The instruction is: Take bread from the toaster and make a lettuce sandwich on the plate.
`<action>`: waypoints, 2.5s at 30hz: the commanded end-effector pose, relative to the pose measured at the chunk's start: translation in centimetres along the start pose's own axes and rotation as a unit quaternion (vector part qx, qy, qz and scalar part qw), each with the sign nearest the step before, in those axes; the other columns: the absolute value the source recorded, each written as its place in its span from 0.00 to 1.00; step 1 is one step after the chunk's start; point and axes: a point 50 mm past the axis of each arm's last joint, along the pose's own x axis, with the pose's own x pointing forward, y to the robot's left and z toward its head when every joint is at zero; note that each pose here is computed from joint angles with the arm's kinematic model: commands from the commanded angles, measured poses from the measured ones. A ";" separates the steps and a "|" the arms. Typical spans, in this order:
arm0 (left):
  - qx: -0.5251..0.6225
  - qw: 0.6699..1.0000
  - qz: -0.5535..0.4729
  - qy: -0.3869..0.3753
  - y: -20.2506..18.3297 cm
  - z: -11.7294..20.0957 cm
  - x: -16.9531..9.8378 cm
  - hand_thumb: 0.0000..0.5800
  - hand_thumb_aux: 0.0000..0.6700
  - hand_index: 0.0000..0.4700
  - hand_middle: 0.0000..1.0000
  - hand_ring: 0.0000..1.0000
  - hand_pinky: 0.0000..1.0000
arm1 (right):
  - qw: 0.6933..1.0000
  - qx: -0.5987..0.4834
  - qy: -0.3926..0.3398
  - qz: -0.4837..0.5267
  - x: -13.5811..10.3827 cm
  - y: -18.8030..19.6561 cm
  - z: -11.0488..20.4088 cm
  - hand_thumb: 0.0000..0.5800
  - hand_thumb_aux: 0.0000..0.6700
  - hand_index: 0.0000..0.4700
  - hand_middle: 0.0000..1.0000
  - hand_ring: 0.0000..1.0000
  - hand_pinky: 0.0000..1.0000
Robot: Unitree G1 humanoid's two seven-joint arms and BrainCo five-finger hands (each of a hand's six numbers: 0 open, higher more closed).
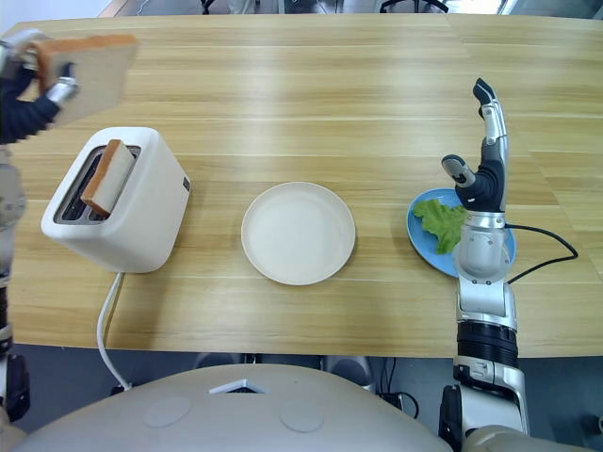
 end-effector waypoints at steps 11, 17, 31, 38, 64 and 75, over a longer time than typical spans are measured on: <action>-0.011 0.979 -0.125 -0.164 -9.7 10.4 0.2 1.00 1.00 0.98 1.00 1.00 1.00 | 1.000 0.004 -0.012 -0.001 1.4 0.2 -0.7 0.00 0.00 0.00 0.00 0.00 0.00; -0.023 0.967 -0.158 -0.197 -12.3 13.3 -1.9 1.00 1.00 0.98 1.00 1.00 1.00 | 1.000 0.005 -0.016 0.000 1.5 0.4 -0.6 0.00 0.00 0.00 0.00 0.00 0.00; -0.029 0.951 -0.205 -0.229 -15.3 16.4 -5.8 1.00 1.00 0.98 1.00 1.00 1.00 | 1.000 0.011 -0.021 0.011 1.4 0.6 -0.2 0.00 0.00 0.00 0.00 0.00 0.00; -0.058 0.944 -0.239 -0.219 -17.8 17.3 -8.6 1.00 1.00 0.98 1.00 1.00 1.00 | 1.000 0.012 -0.018 0.020 1.1 0.9 -0.2 0.00 0.00 0.00 0.00 0.00 0.00; -0.315 0.933 -0.171 -0.032 -11.0 12.5 -4.4 0.00 0.00 0.00 0.00 0.00 0.00 | 0.993 -0.092 -0.004 0.073 1.1 -1.9 -1.1 0.00 0.00 0.00 0.00 0.00 0.00; -0.284 0.956 -0.068 0.035 -6.2 7.7 -3.7 0.00 0.00 0.00 0.00 0.00 0.00 | 0.811 -0.506 0.044 0.290 0.9 -7.5 -5.3 0.00 0.00 0.00 0.00 0.00 0.00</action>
